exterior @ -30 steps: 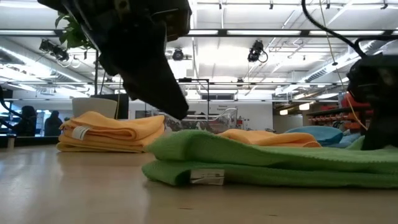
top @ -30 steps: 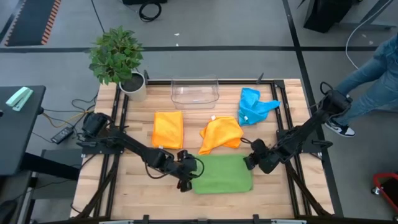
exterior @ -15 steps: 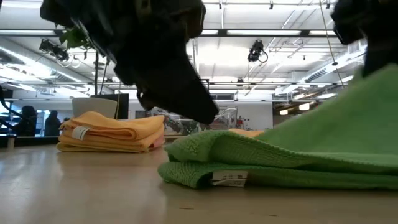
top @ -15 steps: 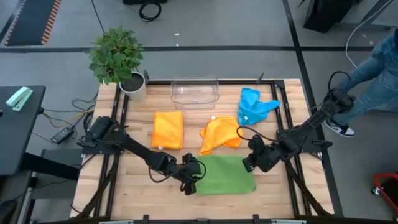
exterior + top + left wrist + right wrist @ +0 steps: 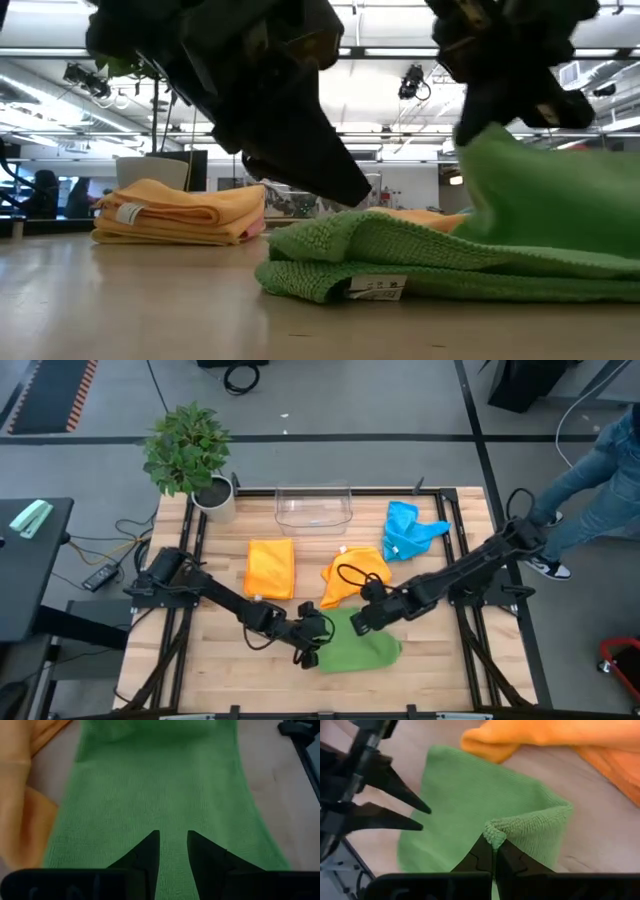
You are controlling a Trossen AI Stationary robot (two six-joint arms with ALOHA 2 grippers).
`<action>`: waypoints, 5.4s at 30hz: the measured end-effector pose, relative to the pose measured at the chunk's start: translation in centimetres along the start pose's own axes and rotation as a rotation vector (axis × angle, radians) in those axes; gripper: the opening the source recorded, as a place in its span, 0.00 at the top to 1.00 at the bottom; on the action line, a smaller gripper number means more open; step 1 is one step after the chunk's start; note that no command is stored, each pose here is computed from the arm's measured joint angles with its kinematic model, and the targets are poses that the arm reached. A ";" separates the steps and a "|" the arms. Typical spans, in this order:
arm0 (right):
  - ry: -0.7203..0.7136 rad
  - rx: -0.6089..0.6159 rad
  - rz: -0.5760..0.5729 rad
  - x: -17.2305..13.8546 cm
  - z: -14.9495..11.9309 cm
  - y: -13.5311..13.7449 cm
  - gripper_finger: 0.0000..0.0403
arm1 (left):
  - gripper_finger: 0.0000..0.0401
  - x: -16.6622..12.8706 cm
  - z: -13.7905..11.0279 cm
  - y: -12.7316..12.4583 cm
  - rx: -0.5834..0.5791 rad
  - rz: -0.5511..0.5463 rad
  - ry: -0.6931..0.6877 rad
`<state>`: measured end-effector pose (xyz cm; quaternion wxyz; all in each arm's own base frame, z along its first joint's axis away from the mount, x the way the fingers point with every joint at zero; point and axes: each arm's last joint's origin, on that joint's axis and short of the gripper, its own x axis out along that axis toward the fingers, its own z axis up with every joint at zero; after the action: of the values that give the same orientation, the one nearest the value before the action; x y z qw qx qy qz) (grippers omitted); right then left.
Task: Fold microfiber towels
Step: Fold the green microfiber cloth
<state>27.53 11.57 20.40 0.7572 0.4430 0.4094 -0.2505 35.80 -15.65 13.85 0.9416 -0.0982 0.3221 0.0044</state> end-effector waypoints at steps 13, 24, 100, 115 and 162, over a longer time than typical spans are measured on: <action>-0.036 0.028 0.012 4.9 1.7 5.1 0.99 | 0.85 -9.4 0.9 -1.5 0.191 0.171 0.138; -0.047 0.062 0.069 11.2 2.4 8.3 0.99 | 0.94 -11.2 -1.5 -3.7 0.252 0.147 0.210; -0.183 0.183 -0.139 7.6 -4.8 6.2 0.70 | 0.97 -9.6 1.0 -1.9 0.168 0.163 0.098; -0.214 -0.058 0.112 6.4 -4.9 9.8 0.97 | 0.92 -9.7 0.8 -1.8 0.210 0.172 0.121; 0.095 -0.339 0.044 10.3 -10.2 6.5 0.99 | 0.99 -3.3 -1.4 5.4 0.120 0.107 0.330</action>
<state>33.87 23.48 12.03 0.8060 0.3294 0.4714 -0.1400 31.98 -10.46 13.75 0.8785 -0.0239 0.4768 0.0190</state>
